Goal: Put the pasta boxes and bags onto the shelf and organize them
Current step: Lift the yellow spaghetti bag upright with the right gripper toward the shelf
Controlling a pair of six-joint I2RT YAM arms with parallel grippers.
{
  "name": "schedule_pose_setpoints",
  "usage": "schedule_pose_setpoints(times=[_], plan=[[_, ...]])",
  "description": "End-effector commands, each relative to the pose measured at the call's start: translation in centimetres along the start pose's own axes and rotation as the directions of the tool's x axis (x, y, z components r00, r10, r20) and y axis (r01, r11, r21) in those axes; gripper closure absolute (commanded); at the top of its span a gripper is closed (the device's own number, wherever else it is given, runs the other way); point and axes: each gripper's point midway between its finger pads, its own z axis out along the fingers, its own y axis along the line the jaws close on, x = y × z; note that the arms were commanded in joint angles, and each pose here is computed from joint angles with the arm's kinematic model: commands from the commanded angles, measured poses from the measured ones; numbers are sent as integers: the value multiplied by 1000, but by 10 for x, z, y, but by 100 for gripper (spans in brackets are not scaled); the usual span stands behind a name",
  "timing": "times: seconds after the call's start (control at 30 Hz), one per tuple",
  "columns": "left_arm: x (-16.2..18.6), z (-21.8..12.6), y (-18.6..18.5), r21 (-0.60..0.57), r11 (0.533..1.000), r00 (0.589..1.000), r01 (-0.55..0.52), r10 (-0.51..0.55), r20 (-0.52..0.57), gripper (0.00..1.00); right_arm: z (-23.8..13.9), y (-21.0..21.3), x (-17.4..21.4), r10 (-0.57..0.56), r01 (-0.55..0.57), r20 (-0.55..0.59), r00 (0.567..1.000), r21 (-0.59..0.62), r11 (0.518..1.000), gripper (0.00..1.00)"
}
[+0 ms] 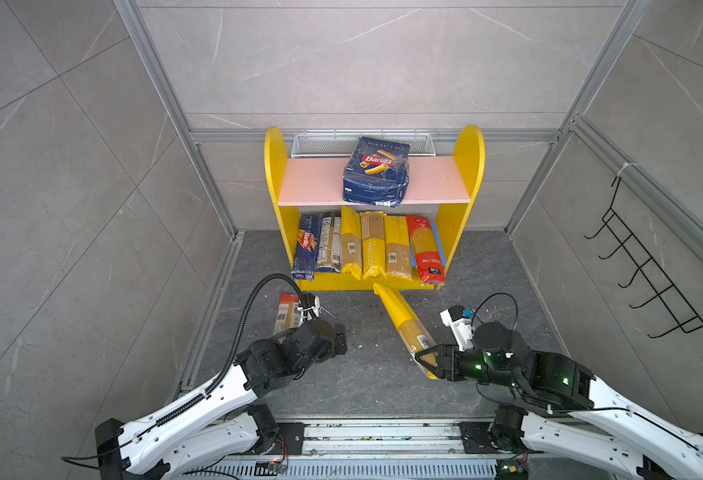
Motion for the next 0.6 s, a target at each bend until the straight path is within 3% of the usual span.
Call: schedule_pose_setpoints(times=[0.0,0.17,0.57], plan=[[-29,-8,-14,25,999,997,-30,28,76,0,-41,39,-44,-63,81,178,982,-95,992,100],[-39,-5,-24,50,998,997,-49,46,63,0,-75,58,-67,-87,118,263,961,-107,987,100],[-55,10,-33,123,992,999,-5,1,37,0,-117,87,-119,-177,192,390,904,0,981,100]])
